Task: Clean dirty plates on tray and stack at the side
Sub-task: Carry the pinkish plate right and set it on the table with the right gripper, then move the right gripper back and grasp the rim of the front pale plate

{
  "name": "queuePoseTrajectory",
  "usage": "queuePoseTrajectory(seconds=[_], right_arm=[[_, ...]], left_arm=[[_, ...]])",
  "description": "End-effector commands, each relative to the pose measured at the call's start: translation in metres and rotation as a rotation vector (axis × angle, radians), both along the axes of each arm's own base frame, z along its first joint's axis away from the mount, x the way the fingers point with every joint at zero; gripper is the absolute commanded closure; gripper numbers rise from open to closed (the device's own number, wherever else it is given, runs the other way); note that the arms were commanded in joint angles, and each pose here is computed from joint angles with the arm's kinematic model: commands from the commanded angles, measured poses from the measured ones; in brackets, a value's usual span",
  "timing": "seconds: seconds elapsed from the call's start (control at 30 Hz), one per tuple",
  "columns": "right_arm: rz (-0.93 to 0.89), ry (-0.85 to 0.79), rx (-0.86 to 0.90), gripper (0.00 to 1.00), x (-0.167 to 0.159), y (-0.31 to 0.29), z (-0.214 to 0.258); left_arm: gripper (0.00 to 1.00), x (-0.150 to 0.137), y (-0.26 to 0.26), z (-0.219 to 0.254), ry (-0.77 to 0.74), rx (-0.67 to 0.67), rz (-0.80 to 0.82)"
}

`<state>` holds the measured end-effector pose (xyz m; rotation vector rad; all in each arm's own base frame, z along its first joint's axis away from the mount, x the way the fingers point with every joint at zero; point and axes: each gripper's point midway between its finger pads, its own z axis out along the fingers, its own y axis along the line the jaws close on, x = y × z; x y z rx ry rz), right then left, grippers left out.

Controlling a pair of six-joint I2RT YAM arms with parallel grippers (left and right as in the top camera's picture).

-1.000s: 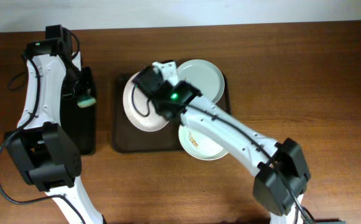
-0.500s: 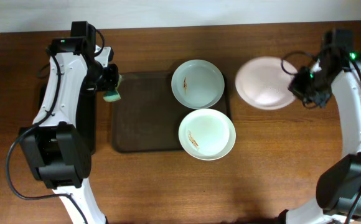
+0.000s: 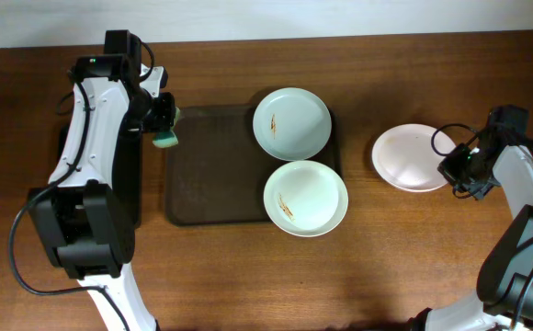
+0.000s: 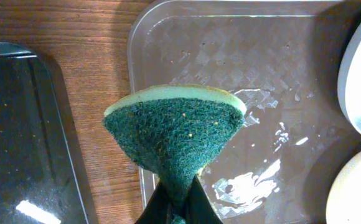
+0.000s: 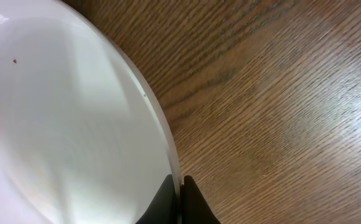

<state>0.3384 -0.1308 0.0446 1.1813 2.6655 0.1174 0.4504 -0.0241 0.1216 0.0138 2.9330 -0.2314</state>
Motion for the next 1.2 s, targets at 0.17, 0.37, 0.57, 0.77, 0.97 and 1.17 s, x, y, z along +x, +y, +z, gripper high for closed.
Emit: queuePoseTrajectory(seconds=[0.17, 0.37, 0.57, 0.77, 0.97, 1.17], right_arm=[[0.032, -0.021, 0.065, 0.25, -0.002, 0.014, 0.016], [0.291, -0.127, 0.234, 0.40, -0.008, 0.114, 0.084], [0.377, 0.085, 0.215, 0.43, -0.031, 0.203, 0.046], [0.439, 0.240, 0.215, 0.43, -0.045, 0.238, 0.001], [0.438, 0.233, 0.136, 0.60, -0.033, 0.230, -0.019], [0.563, 0.164, 0.072, 0.74, -0.017, 0.225, -0.022]], left_arm=[[0.99, 0.006, -0.002, 0.008, -0.033, -0.011, -0.017], [0.99, 0.008, -0.002, 0.008, -0.041, -0.010, -0.017], [0.99, 0.008, -0.002, 0.008, -0.041, -0.011, -0.016], [0.99, 0.008, -0.002, 0.008, -0.041, -0.010, -0.017], [0.99, 0.008, -0.002, 0.008, -0.041, -0.010, -0.017], [0.99, 0.008, -0.002, 0.008, -0.042, -0.010, -0.017]])
